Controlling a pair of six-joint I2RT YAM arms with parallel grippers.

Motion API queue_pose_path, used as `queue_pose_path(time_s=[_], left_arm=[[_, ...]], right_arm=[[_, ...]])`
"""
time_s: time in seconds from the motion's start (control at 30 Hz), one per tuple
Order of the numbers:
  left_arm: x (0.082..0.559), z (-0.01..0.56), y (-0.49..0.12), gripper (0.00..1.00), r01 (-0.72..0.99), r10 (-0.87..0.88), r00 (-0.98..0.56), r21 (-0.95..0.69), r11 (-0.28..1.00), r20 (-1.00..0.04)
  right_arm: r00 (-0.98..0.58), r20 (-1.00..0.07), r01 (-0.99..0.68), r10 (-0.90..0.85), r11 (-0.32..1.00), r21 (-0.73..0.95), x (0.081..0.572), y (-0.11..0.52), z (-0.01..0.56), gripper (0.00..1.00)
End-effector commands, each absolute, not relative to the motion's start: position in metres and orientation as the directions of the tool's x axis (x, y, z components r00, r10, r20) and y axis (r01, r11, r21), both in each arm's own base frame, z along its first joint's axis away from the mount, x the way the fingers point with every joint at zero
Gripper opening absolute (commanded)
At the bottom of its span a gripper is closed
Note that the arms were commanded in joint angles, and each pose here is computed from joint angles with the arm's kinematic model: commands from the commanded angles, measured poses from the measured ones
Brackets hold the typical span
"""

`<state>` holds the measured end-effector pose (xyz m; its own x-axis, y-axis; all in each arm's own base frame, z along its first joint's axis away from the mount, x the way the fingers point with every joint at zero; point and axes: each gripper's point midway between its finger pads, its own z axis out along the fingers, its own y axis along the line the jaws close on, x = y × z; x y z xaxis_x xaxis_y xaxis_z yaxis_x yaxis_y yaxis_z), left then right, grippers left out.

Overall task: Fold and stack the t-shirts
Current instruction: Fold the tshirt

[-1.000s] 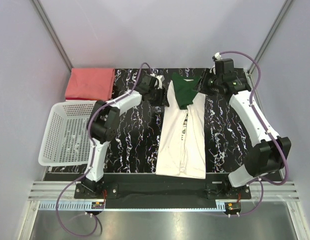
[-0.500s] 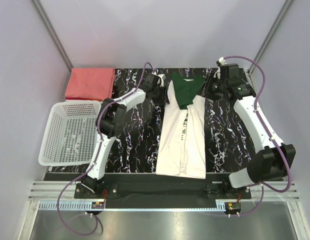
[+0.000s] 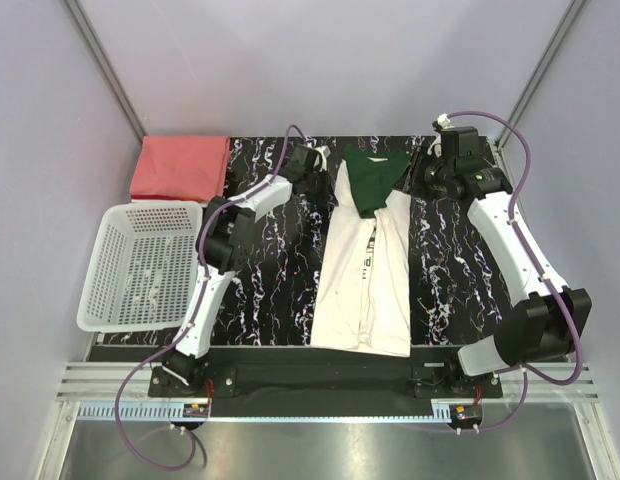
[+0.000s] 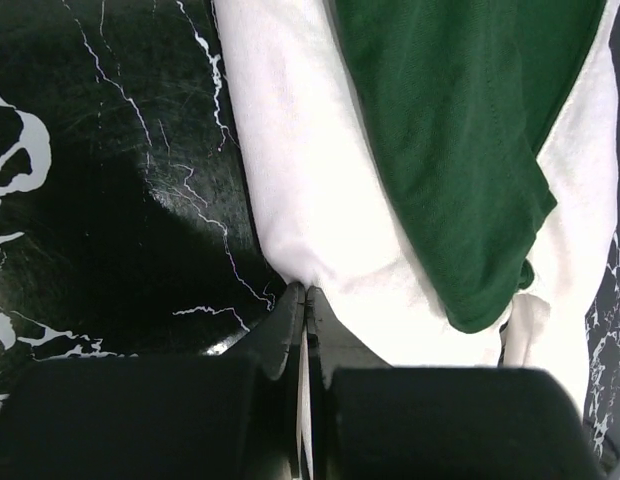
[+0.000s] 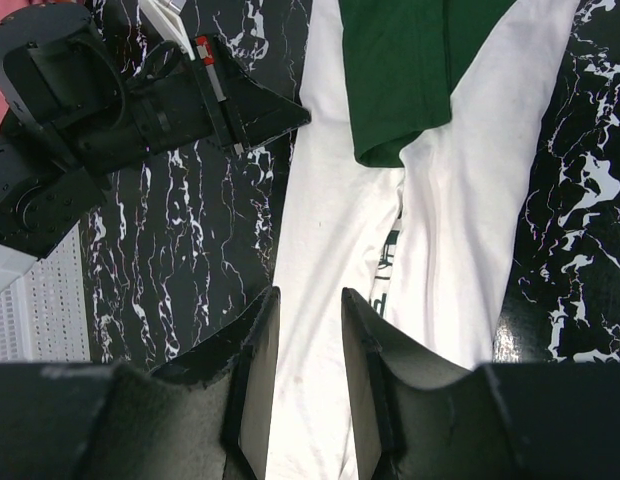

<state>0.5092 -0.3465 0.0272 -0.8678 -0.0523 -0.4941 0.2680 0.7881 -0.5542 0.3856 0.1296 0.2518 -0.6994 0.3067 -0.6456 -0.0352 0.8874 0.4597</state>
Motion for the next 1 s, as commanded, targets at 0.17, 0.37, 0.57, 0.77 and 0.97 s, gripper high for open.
queue_pose_path(time_s=[0.17, 0.37, 0.57, 0.77, 0.97], left_arm=[[0.536, 0.028, -0.306, 0.00, 0.163, -0.155, -0.854, -0.538, 0.827, -0.497], [0.540, 0.033, -0.285, 0.00, 0.123, -0.197, -0.846, -0.540, 0.832, -0.495], [0.545, 0.034, -0.271, 0.00, 0.099, -0.222, -0.841, -0.545, 0.833, -0.493], [0.550, 0.044, -0.250, 0.00, 0.079, -0.246, -0.825, -0.535, 0.841, -0.509], [0.538, 0.106, -0.250, 0.44, 0.180, -0.215, -0.800, -0.566, 0.804, -0.560]], right_arm=[[-0.658, -0.685, -0.066, 0.314, 0.882, 0.467, 0.395, 0.128, 0.271, 0.39], [-0.675, -0.670, -0.048, 0.309, 0.888, 0.458, 0.397, 0.126, 0.258, 0.39], [-0.712, -0.631, -0.035, 0.307, 0.882, 0.469, 0.394, 0.129, 0.238, 0.39], [-0.737, -0.592, 0.003, 0.325, 0.879, 0.478, 0.382, 0.128, 0.219, 0.38], [-0.750, -0.572, 0.005, 0.332, 0.868, 0.497, 0.361, 0.129, 0.214, 0.38]])
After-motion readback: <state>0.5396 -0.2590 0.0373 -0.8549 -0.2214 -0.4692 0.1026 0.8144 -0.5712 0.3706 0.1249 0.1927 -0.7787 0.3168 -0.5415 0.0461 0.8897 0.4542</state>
